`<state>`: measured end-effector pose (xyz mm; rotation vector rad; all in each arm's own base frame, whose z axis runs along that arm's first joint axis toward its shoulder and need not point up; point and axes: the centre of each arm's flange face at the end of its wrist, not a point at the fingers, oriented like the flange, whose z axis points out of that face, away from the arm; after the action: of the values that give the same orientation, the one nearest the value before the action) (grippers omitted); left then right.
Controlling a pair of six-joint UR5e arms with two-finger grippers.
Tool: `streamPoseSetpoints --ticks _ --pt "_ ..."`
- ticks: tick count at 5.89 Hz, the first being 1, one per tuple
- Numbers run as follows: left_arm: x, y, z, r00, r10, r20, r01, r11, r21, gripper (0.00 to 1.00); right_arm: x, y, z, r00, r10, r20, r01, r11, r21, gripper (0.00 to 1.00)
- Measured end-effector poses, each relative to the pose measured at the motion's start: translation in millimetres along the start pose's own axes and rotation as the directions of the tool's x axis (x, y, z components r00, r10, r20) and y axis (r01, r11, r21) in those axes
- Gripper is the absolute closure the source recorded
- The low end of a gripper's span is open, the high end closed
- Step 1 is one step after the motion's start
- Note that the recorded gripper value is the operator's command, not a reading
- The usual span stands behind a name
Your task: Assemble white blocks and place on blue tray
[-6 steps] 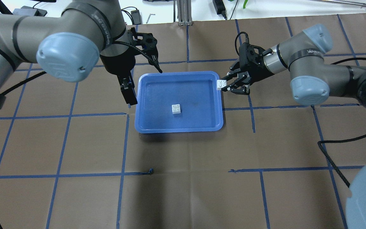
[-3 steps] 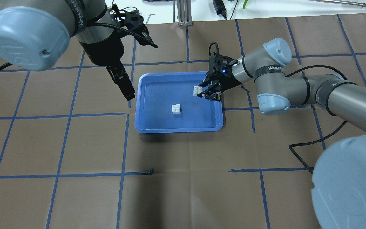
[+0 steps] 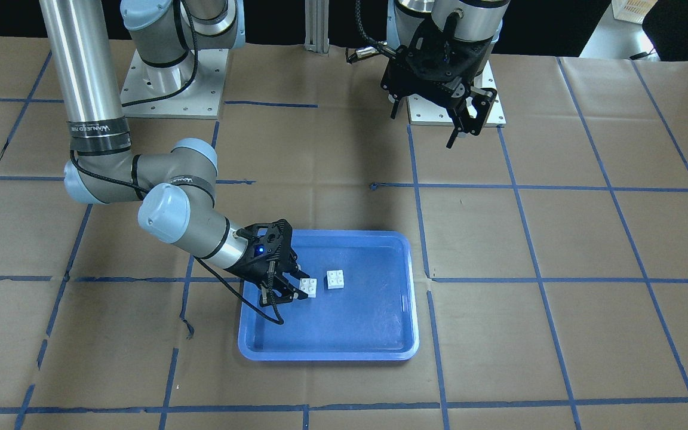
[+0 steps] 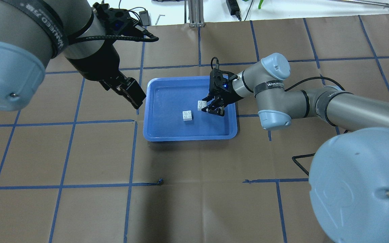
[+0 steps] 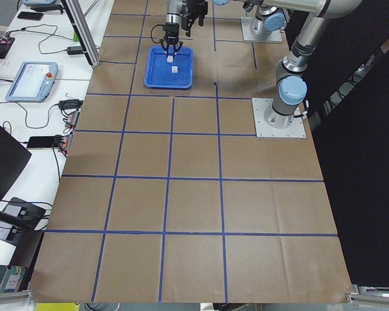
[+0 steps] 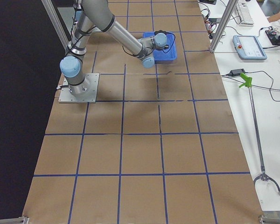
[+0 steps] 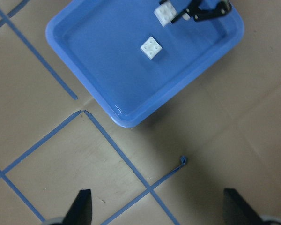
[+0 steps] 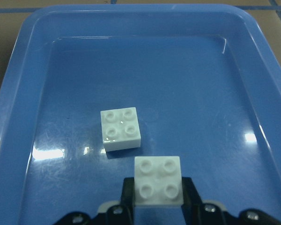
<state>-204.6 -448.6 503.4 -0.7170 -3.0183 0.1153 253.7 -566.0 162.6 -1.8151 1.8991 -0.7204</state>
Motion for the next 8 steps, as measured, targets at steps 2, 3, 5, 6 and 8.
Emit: streamPoseSetpoints --ticks 2,3,5,6,8 --pt "-4.4 -7.3 -15.4 0.952 -0.306 0.006 0.303 0.944 0.13 0.0 -5.1 -2.6 11.9 1.0 0.003 0.011 -0.003 1.0 -0.01 0.69" --pt "-10.5 -9.0 -20.2 0.922 -0.388 0.0 0.383 0.911 0.151 0.0 -9.0 -5.7 18.4 1.0 0.002 0.02 -0.001 1.0 -0.011 0.69" --pt "-25.6 -3.9 -27.2 0.889 -0.459 0.008 0.456 0.885 0.091 0.0 -10.6 -9.1 20.7 1.0 0.002 0.016 -0.002 1.0 -0.008 0.69" --pt "-27.6 -0.6 -32.3 0.881 -0.473 0.013 0.472 0.88 0.059 0.0 -11.2 -9.2 21.0 1.0 0.009 0.016 -0.009 1.0 -0.008 0.69" --pt "-38.2 2.0 -38.1 0.873 -0.487 0.013 0.486 0.872 0.058 0.0 -13.8 -8.7 22.0 1.0 0.023 0.021 -0.023 1.0 -0.01 0.69"
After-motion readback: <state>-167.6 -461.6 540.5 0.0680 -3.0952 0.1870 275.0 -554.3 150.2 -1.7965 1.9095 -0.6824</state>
